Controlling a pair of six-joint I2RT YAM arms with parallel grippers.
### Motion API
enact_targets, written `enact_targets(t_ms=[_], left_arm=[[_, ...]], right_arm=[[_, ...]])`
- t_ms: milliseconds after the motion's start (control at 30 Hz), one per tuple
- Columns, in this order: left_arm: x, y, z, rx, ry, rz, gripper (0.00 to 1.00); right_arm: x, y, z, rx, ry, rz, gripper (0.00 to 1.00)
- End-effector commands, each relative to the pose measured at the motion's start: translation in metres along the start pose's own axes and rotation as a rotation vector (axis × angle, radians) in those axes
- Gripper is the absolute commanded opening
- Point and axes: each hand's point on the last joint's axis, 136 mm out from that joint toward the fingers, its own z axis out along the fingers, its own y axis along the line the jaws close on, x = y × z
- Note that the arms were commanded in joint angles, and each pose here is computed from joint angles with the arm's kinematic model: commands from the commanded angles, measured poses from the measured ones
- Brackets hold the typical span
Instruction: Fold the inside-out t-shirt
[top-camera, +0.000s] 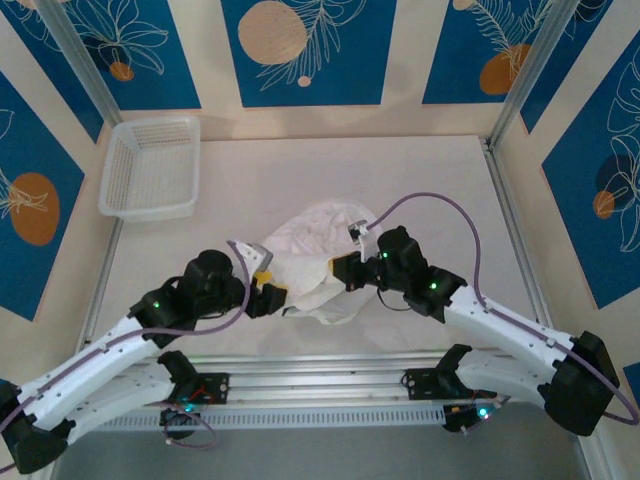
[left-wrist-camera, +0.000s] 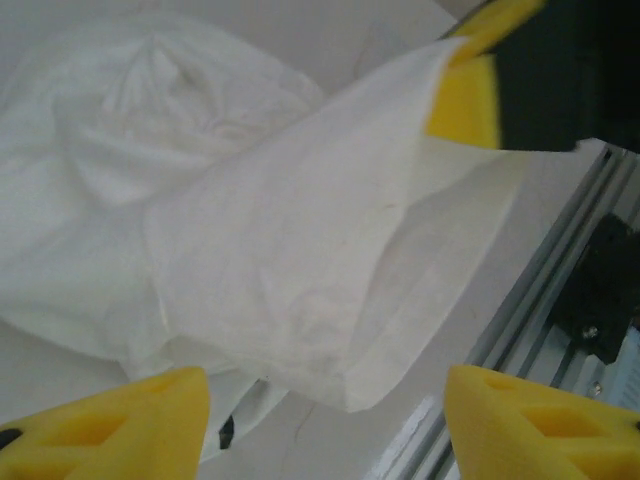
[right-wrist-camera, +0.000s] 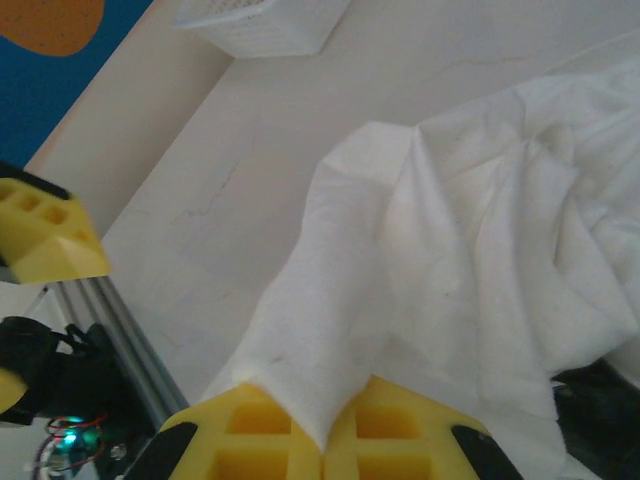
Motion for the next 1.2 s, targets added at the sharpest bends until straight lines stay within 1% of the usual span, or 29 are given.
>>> enact_targets(t_ms=[0, 100, 200, 267, 367, 467, 533, 567, 600, 633, 700, 733, 800, 833, 867, 967, 1000, 1067, 1100, 1167], left_arm=[[0.004, 0.005, 0.015, -0.111, 0.078, 0.190, 0.65], [0.005, 0.003, 0.042, -0.177, 0.126, 0.235, 0.70], [0.006, 0.006, 0.066, -0.204, 0.154, 0.220, 0.76], [0.007, 0.016, 0.076, -0.269, 0.182, 0.203, 0.77], [0.016, 0.038, 0.079, -0.401, 0.217, 0.173, 0.78], [0.020, 0.057, 0.068, -0.514, 0.218, 0.141, 0.78], [0.021, 0.067, 0.058, -0.576, 0.205, 0.120, 0.75], [0.019, 0.070, 0.051, -0.593, 0.190, 0.108, 0.71], [0.018, 0.072, 0.046, -0.594, 0.179, 0.093, 0.62], [0.015, 0.070, 0.042, -0.575, 0.162, 0.079, 0.56], [0.012, 0.061, 0.041, -0.485, 0.142, 0.062, 0.40], [0.013, 0.058, 0.042, -0.460, 0.142, 0.053, 0.36], [0.019, 0.066, 0.037, -0.483, 0.141, -0.003, 0.25], [0.023, 0.072, 0.035, -0.500, 0.142, -0.042, 0.22], [0.032, 0.081, 0.032, -0.527, 0.150, -0.104, 0.19], [0.067, 0.107, 0.032, -0.542, 0.180, -0.340, 0.16], [0.075, 0.114, 0.033, -0.533, 0.172, -0.426, 0.16], [0.092, 0.125, 0.034, -0.526, 0.154, -0.550, 0.19], [0.100, 0.131, 0.034, -0.529, 0.146, -0.605, 0.20], [0.110, 0.138, 0.034, -0.518, 0.130, -0.679, 0.22]], right_arm=[[-0.006, 0.020, -0.002, -0.089, 0.044, 0.058, 0.02], [-0.008, 0.023, 0.000, -0.096, 0.059, 0.068, 0.02], [-0.008, 0.024, 0.000, -0.098, 0.065, 0.076, 0.02], [-0.008, 0.023, -0.001, -0.093, 0.067, 0.083, 0.02], [-0.009, 0.024, -0.003, -0.090, 0.067, 0.085, 0.02], [-0.006, 0.022, -0.003, -0.079, 0.074, 0.089, 0.02], [-0.003, 0.015, -0.003, -0.048, 0.080, 0.100, 0.02], [-0.002, 0.011, -0.003, -0.030, 0.084, 0.105, 0.02], [0.001, 0.008, -0.002, -0.015, 0.090, 0.110, 0.02], [0.003, 0.004, -0.001, -0.001, 0.096, 0.114, 0.03], [0.009, 0.000, 0.001, 0.016, 0.118, 0.122, 0.04], [0.011, 0.000, 0.002, 0.018, 0.130, 0.123, 0.05], [0.019, 0.003, 0.008, 0.013, 0.172, 0.122, 0.08], [0.022, 0.009, 0.010, -0.012, 0.192, 0.111, 0.11], [0.027, 0.021, 0.014, -0.066, 0.217, 0.081, 0.15], [0.046, 0.071, 0.019, -0.257, 0.307, -0.032, 0.32], [0.051, 0.083, 0.020, -0.304, 0.339, -0.044, 0.39], [0.052, 0.102, 0.017, -0.386, 0.376, -0.045, 0.48], [0.051, 0.106, 0.015, -0.402, 0.381, -0.045, 0.51], [0.042, 0.109, 0.012, -0.400, 0.355, -0.054, 0.54]])
